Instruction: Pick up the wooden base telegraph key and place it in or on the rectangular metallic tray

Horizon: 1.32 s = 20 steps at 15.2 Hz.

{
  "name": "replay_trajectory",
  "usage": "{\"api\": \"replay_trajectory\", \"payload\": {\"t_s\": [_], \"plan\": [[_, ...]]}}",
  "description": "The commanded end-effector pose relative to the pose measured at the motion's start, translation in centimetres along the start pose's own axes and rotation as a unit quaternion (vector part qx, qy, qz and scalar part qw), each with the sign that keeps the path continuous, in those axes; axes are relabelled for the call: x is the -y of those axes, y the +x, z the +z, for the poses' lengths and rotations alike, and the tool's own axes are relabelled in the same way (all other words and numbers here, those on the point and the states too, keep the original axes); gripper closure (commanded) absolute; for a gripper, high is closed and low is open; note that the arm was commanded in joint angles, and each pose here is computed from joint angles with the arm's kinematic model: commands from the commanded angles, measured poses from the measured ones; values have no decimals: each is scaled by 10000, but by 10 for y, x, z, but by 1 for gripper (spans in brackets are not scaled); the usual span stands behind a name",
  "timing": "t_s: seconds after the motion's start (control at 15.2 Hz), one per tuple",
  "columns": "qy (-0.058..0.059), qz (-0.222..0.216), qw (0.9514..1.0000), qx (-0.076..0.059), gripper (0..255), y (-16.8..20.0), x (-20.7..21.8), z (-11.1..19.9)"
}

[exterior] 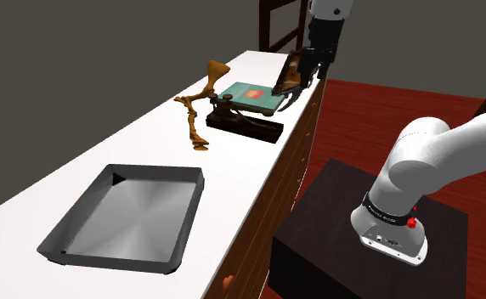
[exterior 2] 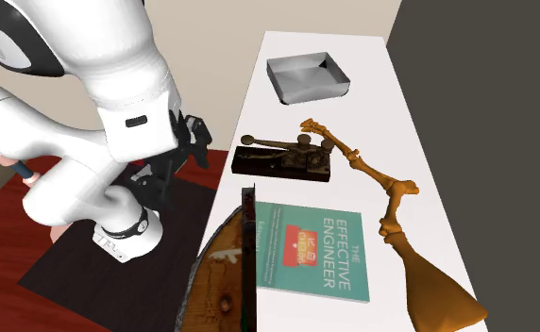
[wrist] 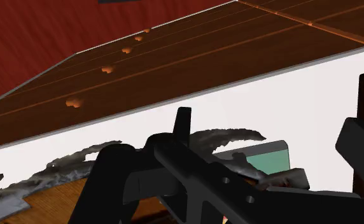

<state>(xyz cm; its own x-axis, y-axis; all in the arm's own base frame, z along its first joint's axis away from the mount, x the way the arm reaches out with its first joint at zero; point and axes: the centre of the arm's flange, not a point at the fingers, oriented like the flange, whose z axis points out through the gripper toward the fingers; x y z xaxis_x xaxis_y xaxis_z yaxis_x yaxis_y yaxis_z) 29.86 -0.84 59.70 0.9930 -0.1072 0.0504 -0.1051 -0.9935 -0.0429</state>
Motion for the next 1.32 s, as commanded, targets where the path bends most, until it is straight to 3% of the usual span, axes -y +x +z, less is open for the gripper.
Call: {"api": "replay_trajectory", "payload": {"t_s": [0.0,1.06,1.25], "plan": [[0,0,10000,0,0,0,0,0],[-32,-948,9950,-320,0,78,191,20],[-33,-961,9948,-324,0,80,193,31]]}}
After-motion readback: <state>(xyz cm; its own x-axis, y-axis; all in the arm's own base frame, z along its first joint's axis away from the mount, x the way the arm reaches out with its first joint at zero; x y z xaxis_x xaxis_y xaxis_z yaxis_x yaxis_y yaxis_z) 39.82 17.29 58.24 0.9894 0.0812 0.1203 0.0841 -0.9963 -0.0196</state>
